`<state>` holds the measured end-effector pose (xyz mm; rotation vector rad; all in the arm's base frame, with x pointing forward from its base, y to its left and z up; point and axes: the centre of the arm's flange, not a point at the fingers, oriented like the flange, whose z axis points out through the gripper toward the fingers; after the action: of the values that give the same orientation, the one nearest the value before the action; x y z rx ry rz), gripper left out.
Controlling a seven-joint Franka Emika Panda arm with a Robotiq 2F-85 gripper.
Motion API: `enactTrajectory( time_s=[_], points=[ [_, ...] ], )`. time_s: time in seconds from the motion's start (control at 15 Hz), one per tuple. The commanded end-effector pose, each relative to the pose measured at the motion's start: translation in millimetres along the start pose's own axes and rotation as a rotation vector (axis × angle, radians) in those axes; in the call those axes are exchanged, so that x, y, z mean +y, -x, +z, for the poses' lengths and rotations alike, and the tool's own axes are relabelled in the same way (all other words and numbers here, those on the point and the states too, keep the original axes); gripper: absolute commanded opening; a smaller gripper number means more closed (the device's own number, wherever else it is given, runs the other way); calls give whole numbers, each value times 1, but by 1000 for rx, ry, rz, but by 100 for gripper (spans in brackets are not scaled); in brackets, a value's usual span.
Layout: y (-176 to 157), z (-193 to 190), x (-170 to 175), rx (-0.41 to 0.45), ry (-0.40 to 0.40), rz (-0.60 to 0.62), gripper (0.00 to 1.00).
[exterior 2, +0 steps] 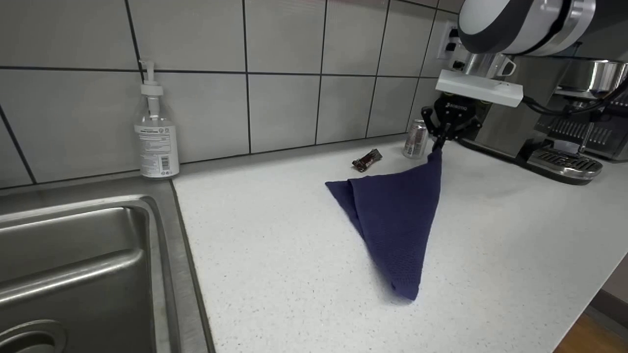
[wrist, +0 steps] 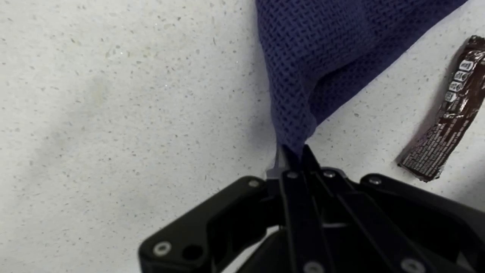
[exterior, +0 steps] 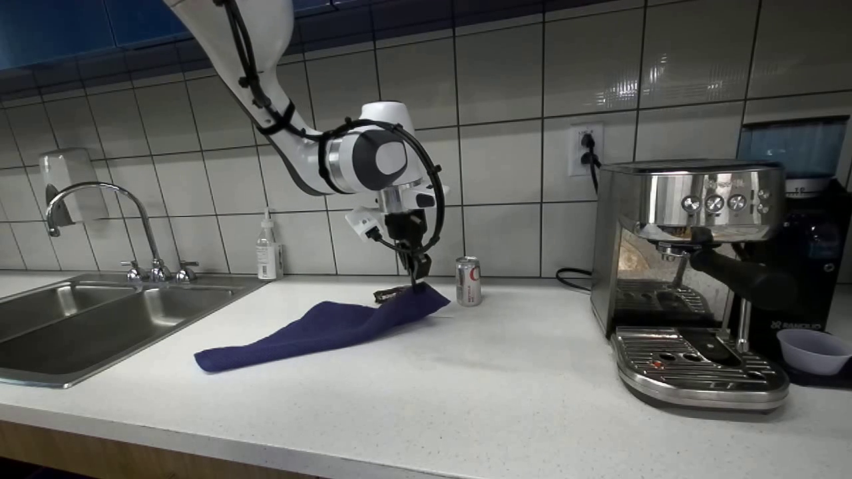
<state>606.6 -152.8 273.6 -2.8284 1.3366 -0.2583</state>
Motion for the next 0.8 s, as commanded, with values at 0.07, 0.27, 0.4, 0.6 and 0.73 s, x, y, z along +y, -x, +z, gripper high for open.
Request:
enactTrajectory(
  time_s=[0.07, 0.27, 0.4, 0.6, 0.73],
  points=[
    [33, -26, 0, 15, -23, -31, 1],
    [51, -34, -6, 21, -31, -54, 1],
    [61, -38, -9, 25, -36, -72, 1],
    [78, -46, -12, 30, -40, -99, 1],
    [88, -50, -14, 34, -43, -114, 1]
  ],
)
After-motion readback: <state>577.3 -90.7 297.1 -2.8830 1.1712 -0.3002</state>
